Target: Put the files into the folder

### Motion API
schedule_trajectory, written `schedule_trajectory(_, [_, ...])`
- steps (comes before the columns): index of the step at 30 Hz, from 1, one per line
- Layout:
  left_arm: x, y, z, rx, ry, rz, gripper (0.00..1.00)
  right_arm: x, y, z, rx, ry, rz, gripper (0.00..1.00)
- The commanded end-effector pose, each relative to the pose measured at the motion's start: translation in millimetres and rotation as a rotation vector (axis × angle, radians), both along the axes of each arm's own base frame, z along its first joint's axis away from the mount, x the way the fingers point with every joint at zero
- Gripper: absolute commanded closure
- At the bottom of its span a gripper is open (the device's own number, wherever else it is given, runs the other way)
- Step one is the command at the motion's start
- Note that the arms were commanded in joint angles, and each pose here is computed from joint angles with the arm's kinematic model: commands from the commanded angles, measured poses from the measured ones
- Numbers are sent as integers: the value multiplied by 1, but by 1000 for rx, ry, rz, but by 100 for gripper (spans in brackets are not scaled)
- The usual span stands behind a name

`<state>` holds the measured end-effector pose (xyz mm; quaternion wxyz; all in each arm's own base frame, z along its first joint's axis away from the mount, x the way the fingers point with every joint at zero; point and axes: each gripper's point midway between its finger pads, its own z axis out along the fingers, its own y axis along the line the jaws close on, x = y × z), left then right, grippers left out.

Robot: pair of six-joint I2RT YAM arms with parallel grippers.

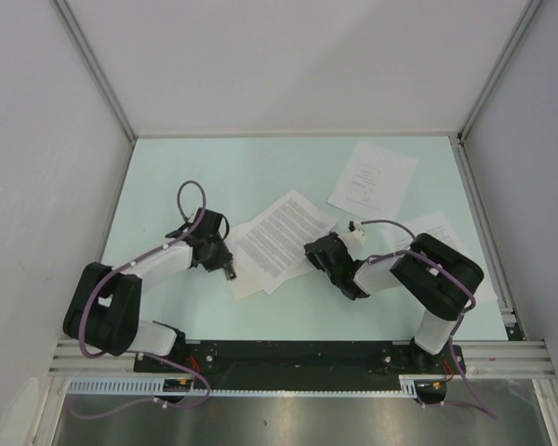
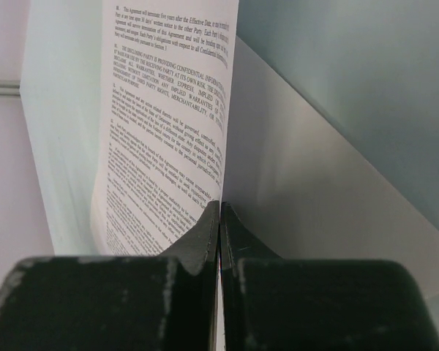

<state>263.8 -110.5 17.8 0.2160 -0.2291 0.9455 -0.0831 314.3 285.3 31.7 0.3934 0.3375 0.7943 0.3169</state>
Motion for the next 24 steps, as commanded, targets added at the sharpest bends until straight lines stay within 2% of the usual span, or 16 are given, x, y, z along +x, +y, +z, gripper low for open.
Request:
schedule_trajectory(1, [-19, -10, -7, -73, 26, 6, 100, 5, 0, -4, 41, 18, -67, 100])
schedule_trajectory(8, [-24, -21, -3, -177, -12, 14, 100, 12, 0, -10, 102, 19, -121, 100])
schedule_trajectory(15, [-24, -22, -2, -202, -31, 51, 100, 4, 12, -8, 166, 45, -113, 100])
schedule_trajectory(24, [-27, -22, -2, -236, -39, 102, 100, -14, 11, -18, 154, 61, -114, 100])
